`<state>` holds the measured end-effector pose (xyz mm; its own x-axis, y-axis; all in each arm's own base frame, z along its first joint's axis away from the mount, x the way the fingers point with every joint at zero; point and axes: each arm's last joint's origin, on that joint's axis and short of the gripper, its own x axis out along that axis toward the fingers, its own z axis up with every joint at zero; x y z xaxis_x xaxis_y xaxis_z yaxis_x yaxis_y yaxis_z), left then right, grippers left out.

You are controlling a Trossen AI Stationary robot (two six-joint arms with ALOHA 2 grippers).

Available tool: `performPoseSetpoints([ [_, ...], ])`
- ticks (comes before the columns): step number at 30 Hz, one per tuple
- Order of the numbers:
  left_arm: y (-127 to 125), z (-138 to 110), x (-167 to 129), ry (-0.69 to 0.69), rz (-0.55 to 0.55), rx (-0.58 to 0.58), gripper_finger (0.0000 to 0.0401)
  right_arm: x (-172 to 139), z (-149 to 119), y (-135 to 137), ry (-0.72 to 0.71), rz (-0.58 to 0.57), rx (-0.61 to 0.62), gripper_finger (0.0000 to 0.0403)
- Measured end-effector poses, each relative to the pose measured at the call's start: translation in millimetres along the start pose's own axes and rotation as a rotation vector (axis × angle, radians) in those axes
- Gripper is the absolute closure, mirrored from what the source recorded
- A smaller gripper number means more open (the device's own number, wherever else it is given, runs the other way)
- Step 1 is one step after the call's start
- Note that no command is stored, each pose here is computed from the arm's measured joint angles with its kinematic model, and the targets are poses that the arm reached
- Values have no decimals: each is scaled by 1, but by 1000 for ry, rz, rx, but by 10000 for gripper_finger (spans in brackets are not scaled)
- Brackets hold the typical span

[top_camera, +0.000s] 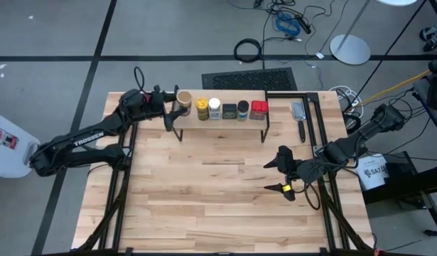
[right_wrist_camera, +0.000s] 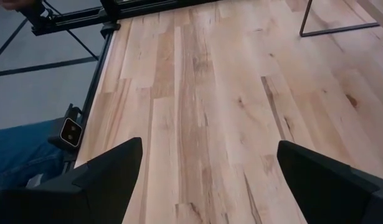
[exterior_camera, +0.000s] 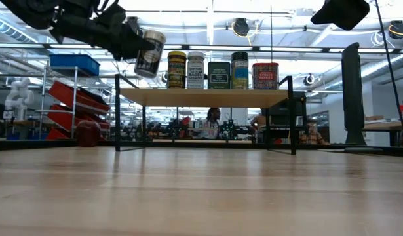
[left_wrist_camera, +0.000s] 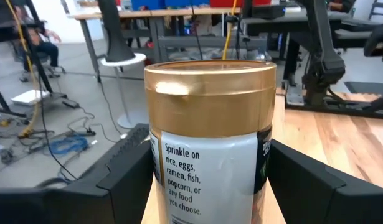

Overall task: Shelf spices
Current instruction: Put the brown seasoning bottle on the shelf

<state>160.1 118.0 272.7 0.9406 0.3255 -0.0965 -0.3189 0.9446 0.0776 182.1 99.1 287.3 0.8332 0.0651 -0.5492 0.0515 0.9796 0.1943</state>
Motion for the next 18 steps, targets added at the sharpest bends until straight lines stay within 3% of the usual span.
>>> performPoseSetpoints([
  [18, 7, -16, 17, 67, -16, -22, 118, 0, 2, 1, -14, 8, -29, 42],
])
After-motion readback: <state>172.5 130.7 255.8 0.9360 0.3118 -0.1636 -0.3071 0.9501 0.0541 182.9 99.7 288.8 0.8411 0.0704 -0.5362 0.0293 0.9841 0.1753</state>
